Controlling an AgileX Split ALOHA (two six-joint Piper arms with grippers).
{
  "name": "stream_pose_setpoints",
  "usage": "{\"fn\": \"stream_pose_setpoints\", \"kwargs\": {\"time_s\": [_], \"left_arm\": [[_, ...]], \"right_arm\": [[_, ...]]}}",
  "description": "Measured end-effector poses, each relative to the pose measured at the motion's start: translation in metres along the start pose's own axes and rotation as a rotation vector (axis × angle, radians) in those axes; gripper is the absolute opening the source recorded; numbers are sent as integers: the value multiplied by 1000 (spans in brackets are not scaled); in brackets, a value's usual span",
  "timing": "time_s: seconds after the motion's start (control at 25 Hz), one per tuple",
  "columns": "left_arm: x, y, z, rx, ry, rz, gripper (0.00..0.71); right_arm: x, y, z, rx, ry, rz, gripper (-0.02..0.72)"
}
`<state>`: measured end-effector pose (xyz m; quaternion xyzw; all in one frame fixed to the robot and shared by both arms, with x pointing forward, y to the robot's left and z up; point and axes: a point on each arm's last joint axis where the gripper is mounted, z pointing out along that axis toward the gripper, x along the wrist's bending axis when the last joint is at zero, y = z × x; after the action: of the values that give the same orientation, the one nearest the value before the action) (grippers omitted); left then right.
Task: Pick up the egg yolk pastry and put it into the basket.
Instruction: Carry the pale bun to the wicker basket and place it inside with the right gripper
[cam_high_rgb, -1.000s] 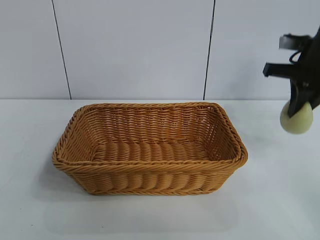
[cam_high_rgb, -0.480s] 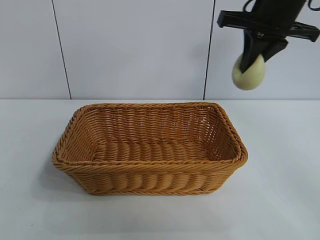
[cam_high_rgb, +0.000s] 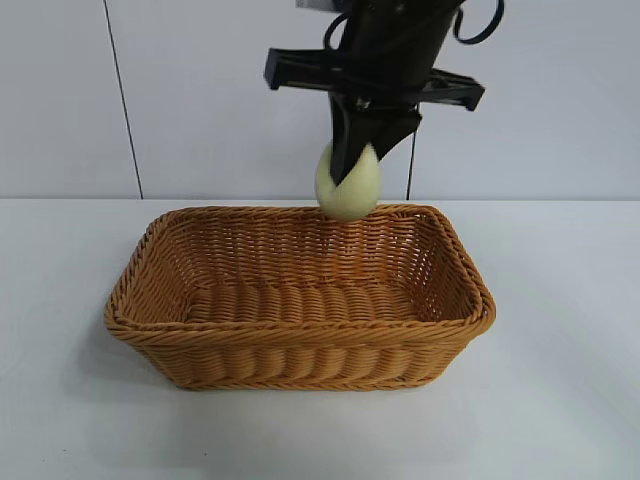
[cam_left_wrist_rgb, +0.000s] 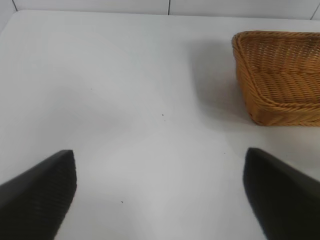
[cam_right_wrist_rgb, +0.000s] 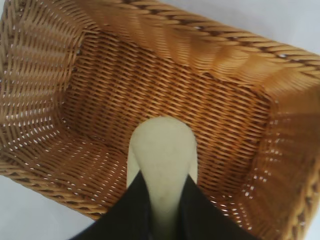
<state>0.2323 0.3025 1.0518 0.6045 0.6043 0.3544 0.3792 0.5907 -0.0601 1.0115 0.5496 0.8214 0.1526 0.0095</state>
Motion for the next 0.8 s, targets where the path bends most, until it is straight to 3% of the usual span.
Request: {"fn": "stream_pose_setpoints", "kwargs": {"time_s": [0.36, 0.44, 0.56, 0.72, 0.8], "left_arm": [[0, 0, 0, 0, 0, 0, 648], [0, 0, 0, 0, 0, 0, 648], [0, 0, 0, 0, 0, 0, 648], [0, 0, 0, 0, 0, 0, 648], [0, 0, 0, 0, 0, 0, 648]], "right_arm": [[3, 3, 80, 38, -3, 9, 71], [2, 2, 87, 51, -6, 12, 101], [2, 1, 89, 53, -6, 18, 253], [4, 6, 84, 38, -2, 16, 565], [5, 12, 74, 25, -6, 8, 629]]}}
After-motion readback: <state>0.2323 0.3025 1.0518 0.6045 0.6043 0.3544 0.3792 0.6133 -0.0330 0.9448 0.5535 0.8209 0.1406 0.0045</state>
